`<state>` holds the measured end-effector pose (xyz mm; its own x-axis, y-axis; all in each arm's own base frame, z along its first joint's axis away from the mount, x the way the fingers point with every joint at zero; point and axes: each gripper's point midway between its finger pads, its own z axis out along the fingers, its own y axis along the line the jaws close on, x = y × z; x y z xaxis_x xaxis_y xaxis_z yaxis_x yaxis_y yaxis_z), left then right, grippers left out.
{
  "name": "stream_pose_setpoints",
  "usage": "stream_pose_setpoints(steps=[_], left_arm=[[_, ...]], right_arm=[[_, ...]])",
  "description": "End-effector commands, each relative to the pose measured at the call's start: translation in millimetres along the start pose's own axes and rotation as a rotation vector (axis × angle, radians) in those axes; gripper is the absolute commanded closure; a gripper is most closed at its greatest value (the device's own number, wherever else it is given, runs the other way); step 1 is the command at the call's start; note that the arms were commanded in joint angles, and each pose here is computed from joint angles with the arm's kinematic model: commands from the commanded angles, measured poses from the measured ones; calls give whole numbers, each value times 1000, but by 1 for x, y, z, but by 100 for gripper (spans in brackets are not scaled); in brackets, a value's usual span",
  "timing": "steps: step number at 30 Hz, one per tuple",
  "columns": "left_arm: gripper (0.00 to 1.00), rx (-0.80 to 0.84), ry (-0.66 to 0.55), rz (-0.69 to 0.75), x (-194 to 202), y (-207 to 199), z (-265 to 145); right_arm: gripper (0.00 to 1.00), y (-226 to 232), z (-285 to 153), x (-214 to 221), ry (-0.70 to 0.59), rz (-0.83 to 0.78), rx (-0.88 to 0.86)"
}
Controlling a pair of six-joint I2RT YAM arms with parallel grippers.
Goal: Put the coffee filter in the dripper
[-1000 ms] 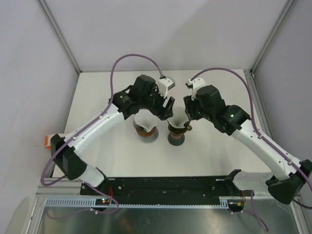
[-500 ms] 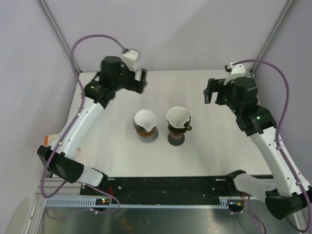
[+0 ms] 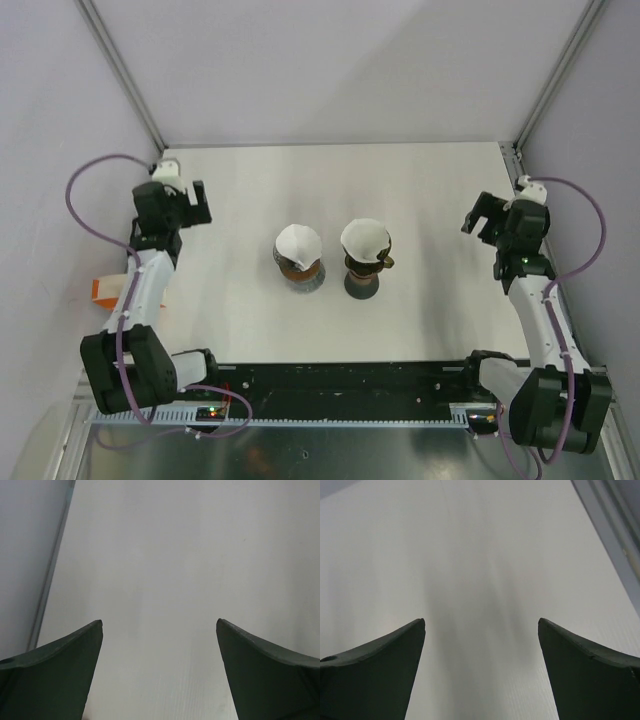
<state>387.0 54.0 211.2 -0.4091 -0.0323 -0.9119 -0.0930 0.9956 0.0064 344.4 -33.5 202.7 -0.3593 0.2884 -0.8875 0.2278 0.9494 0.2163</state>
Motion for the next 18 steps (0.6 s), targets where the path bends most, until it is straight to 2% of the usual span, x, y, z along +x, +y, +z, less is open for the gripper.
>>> stream_pose_setpoints(steps=[1,5,10,14,18], left_arm=[[0,-2,-206,31,0,5,4],[0,33,-242,8,35,-2,8],[0,105,-227,-26,75,-17,13],[0,90,-255,-14,93,-15,15],[0,39,-296,-40,91,-7,16]], right_arm=[[1,1,12,-11,-173,-22,-49],[1,-18,20,22,-215,-32,-4],[1,-28,14,47,-356,-60,-14],[1,-33,2,56,-469,-73,-18],[1,-22,5,63,-466,-111,-63]])
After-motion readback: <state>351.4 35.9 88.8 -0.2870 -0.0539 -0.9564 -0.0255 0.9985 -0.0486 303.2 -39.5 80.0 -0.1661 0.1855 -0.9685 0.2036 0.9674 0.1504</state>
